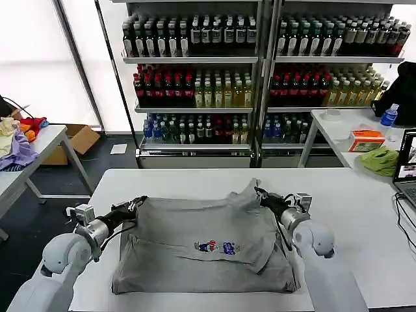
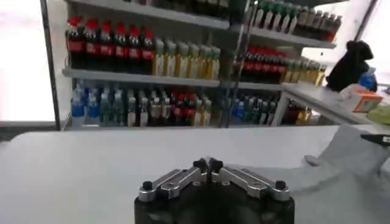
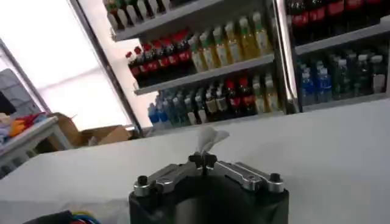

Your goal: Fold and organize the clothes.

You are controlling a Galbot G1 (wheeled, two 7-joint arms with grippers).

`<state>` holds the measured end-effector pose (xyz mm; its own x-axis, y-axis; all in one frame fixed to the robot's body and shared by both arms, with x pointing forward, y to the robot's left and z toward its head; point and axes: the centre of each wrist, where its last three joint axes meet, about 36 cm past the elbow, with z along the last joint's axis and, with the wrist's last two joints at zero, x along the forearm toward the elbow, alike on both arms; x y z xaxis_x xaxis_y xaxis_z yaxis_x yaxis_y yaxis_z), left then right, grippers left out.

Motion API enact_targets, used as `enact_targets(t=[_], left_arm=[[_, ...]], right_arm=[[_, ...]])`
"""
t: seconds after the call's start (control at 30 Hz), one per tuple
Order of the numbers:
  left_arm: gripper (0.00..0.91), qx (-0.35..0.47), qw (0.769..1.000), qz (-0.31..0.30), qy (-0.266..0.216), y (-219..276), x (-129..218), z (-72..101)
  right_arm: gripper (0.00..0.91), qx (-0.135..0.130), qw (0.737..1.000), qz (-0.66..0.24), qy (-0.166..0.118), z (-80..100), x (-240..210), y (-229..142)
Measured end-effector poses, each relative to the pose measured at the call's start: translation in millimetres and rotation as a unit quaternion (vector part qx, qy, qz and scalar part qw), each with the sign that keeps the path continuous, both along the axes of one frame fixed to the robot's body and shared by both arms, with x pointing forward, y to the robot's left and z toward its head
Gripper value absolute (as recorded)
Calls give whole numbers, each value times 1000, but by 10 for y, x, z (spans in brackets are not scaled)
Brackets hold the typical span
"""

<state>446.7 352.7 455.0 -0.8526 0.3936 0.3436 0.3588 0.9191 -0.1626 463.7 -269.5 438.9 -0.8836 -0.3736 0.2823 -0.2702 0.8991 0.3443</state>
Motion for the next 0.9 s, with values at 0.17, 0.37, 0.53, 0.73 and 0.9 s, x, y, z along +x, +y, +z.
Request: enact_targets(t=[0.17,0.37,0.53,0.73,0.9], left_arm=[[10,9,1000,-6,-15,-55,-207,123],[10,22,999,-12,-25,-114,-472,201],[10,36,999,-16,-23,-146,-697,187],[756,55,998,-26,-11,-199,-1001,109],[907,69,997,-37,-2,-276,-1235,42]], right_arm=[[0,11,1000,-3,-9,87,-446,-31],[0,13,1000,-12,0,124,-975,-74],[0,5,999,-20,25,78,-1374,-50],[907,-12,998,-33,50,50,-1713,-49],[907,-38,997,-38,50,97,-1869,-66]])
